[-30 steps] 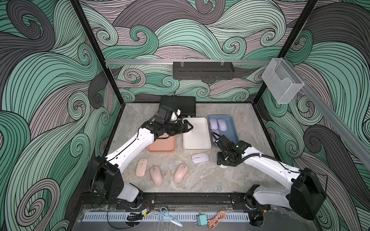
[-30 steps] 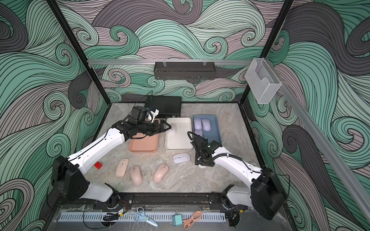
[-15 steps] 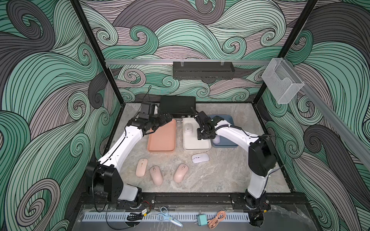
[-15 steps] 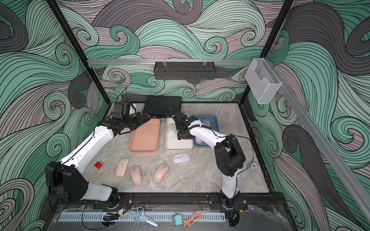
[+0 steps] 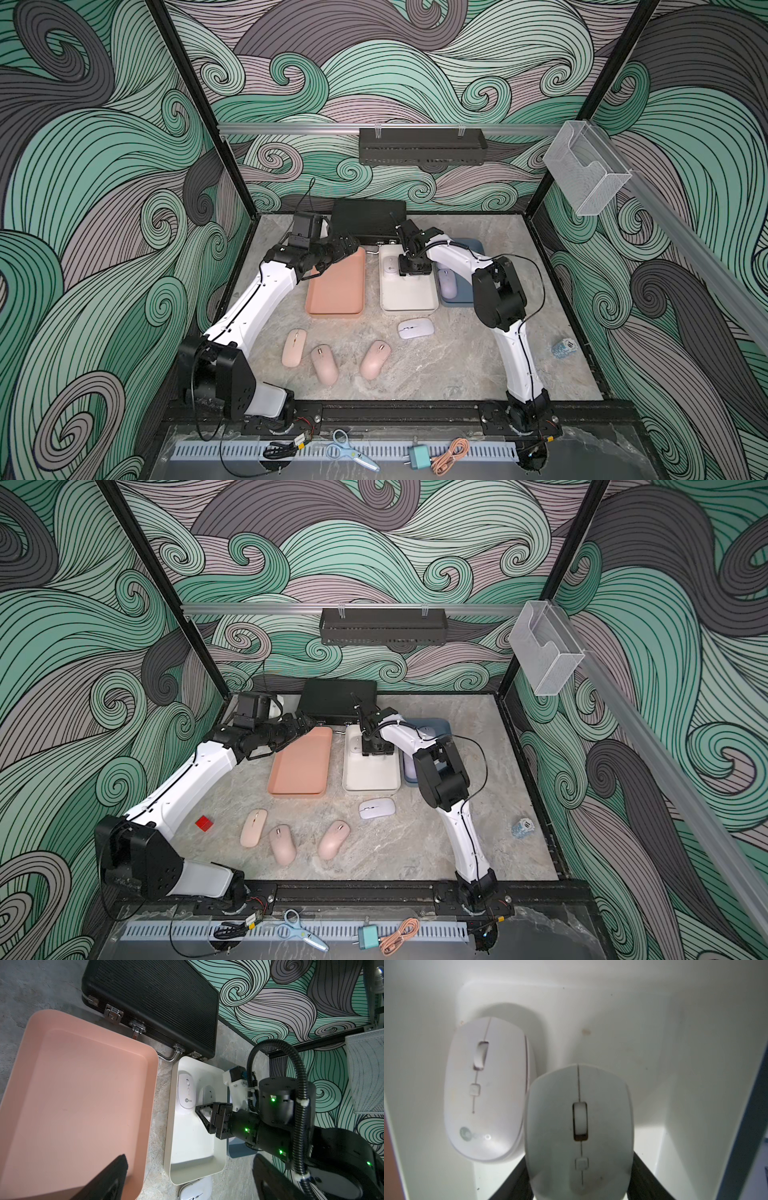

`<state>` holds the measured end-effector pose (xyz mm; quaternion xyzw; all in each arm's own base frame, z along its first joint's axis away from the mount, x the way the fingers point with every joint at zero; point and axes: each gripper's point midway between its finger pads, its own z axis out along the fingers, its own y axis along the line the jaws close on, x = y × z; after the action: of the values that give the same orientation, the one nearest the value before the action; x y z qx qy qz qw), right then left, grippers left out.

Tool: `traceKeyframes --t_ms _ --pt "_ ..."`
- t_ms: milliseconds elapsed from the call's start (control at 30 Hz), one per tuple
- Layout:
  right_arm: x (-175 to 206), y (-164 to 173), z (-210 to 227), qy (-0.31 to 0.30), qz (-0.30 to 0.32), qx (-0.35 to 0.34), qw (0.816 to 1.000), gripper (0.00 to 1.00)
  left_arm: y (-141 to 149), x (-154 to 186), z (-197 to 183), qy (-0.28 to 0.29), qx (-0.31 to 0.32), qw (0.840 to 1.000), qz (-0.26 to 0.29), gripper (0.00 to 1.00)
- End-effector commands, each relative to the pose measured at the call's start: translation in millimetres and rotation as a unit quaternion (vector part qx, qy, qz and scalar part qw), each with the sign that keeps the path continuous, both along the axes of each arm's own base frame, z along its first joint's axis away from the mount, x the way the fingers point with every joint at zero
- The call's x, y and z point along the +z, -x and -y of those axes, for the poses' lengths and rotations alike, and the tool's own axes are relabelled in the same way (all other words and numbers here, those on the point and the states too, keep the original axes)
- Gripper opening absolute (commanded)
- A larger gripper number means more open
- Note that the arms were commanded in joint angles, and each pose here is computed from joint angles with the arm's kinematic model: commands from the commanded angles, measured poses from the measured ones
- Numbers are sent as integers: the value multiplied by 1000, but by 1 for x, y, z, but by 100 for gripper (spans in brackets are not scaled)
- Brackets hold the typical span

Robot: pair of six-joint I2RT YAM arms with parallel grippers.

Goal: Place the mice by color into the storage box
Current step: Place the mouse in the storage box.

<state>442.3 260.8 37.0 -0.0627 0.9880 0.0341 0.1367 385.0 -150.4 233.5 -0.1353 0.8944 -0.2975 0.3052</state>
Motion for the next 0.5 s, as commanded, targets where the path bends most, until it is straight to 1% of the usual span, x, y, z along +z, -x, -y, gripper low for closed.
traceKeyframes --t_ms 0,133,367,400,467 --pt "2 -4 1 -1 -6 1 1000 51 0 5 4 11 -9 1000 4 93" --pt "-4 -5 7 9 -13 -6 1000 52 1 5 5 14 -11 1000 4 92" --pt "-10 -6 9 1 -25 -9 1000 58 1 7 8 24 -15 1000 4 92" --pt "-10 -6 9 -4 -27 -11 1000 58 -2 -2 8 22 -15 1000 -7 92" --pt "-11 -8 7 -10 -30 -12 999 60 -3 -4 8 22 -15 1000 -10 92"
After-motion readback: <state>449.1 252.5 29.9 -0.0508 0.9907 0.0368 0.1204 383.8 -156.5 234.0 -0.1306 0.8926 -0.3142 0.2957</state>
